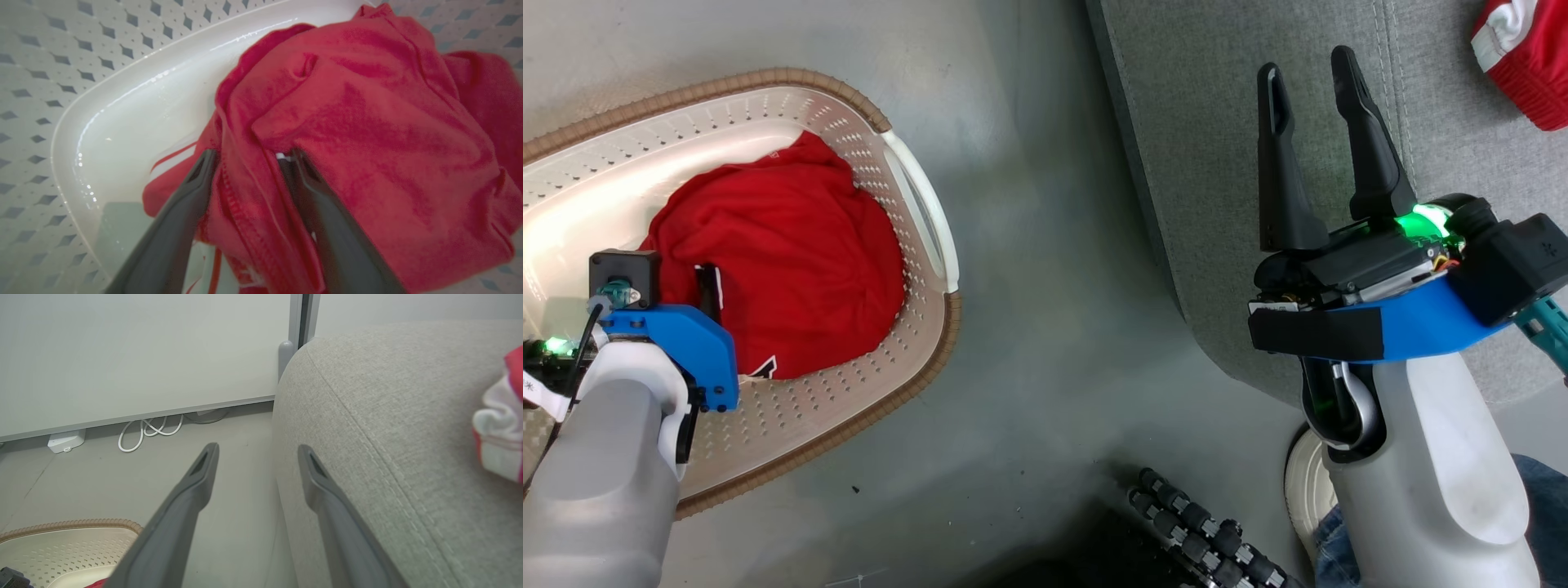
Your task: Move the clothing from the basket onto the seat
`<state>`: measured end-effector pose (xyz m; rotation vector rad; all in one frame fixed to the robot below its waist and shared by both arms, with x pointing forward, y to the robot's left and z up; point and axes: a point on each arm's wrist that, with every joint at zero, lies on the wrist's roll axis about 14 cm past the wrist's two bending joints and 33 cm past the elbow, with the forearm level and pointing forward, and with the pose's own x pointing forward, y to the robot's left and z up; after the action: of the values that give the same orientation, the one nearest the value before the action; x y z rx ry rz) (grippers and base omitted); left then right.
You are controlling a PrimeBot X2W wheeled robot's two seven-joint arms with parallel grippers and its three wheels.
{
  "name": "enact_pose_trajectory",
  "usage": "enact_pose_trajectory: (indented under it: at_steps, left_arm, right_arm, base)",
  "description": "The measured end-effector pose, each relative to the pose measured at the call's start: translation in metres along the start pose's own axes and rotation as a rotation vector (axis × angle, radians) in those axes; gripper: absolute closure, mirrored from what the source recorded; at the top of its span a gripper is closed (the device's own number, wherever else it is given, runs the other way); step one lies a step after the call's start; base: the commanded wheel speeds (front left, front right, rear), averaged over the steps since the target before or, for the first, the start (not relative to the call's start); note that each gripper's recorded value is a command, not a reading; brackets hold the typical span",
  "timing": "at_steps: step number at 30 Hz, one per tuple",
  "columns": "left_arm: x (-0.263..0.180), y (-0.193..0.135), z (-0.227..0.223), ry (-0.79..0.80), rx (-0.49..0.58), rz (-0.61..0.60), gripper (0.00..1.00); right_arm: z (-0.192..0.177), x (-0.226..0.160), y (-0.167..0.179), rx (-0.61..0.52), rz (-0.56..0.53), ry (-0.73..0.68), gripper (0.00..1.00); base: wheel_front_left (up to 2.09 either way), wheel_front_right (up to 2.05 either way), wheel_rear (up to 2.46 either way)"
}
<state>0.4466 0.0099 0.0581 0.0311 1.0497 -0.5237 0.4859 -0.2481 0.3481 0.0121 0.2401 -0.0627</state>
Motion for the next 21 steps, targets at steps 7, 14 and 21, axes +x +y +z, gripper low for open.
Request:
enact_pose_trajectory:
  at_steps: [7, 14, 21]
  left_arm:
    - [0.002, -0.008, -0.005, 0.068, -0.022, 0.007, 1.00]
    - [0.000, -0.012, 0.001, 0.054, -0.022, -0.006, 1.00]
    - [-0.008, -0.018, 0.009, 0.029, -0.038, -0.010, 1.00]
  right_arm:
    - [0.003, -0.003, -0.002, 0.019, -0.009, -0.005, 0.00]
    - [0.008, -0.004, -0.004, 0.018, -0.015, -0.015, 0.00]
    - [0.015, -0.007, -0.003, 0.009, -0.010, -0.025, 0.00]
  base:
    - [0.00, 0.00, 0.00]
    - [0.00, 0.00, 0.00]
    - [0.00, 0.00, 0.00]
